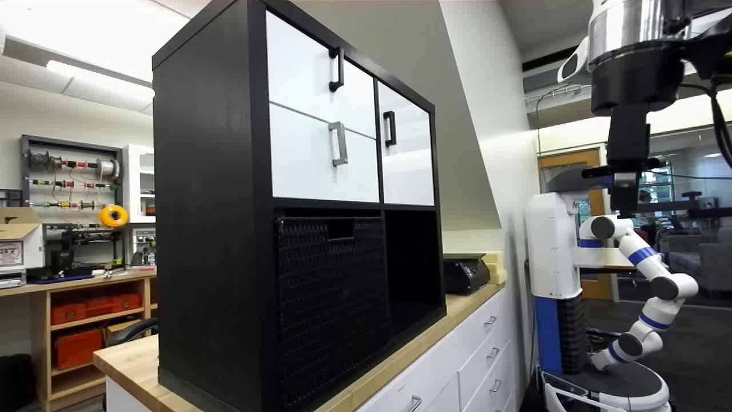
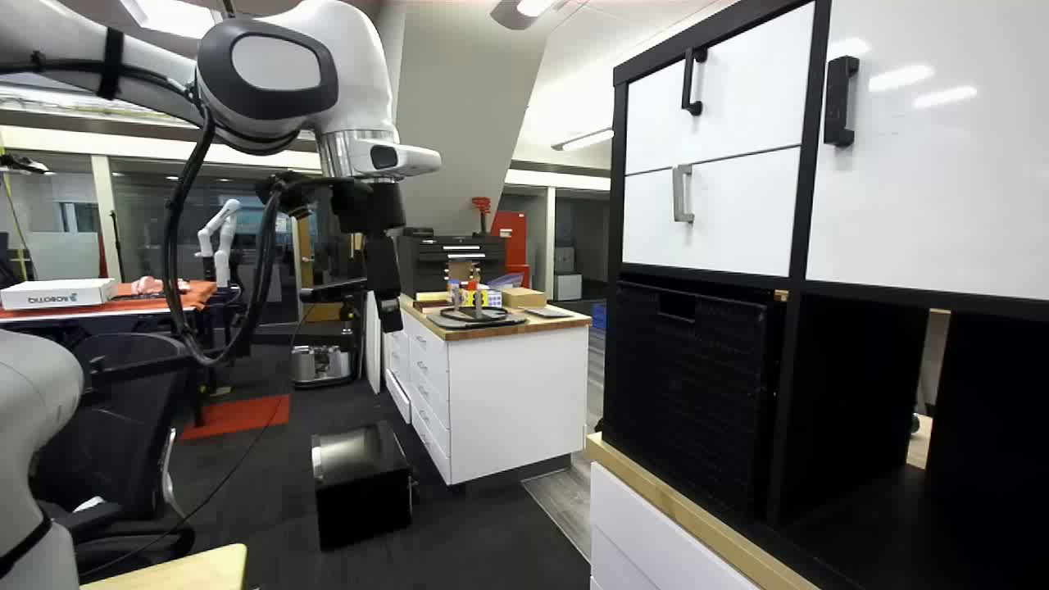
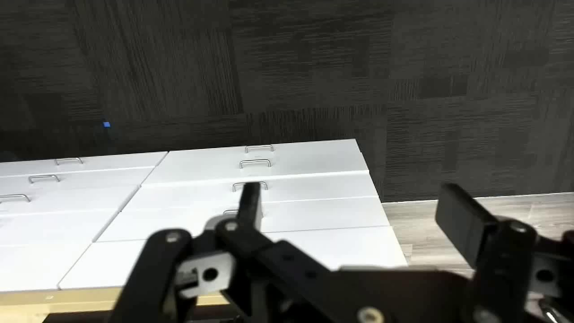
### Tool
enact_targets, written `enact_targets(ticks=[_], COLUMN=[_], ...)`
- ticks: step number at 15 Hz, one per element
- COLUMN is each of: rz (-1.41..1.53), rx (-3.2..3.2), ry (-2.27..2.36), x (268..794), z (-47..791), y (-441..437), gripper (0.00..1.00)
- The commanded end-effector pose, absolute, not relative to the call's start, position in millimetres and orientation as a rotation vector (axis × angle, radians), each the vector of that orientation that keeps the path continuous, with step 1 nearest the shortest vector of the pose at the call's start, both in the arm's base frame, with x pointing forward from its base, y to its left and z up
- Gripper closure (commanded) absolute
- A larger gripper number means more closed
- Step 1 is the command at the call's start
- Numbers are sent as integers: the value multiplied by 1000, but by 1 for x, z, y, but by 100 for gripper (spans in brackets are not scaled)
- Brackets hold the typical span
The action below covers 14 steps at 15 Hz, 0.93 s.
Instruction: Open the bottom drawer on the left
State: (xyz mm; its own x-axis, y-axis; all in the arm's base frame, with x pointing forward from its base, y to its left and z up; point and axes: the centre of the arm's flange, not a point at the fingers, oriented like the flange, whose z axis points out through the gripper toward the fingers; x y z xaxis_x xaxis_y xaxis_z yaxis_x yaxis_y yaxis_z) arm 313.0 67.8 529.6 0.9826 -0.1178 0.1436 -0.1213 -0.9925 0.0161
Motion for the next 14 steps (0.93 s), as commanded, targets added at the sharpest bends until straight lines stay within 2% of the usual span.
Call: enact_targets(ticks=[1, 10, 14], rz=[222, 222, 218], rx=[3103, 3103, 3100], ry=[-187, -187, -157], x=[313, 313, 335], z=[530, 530, 521], y=[68, 68, 61], gripper=[0, 0, 0])
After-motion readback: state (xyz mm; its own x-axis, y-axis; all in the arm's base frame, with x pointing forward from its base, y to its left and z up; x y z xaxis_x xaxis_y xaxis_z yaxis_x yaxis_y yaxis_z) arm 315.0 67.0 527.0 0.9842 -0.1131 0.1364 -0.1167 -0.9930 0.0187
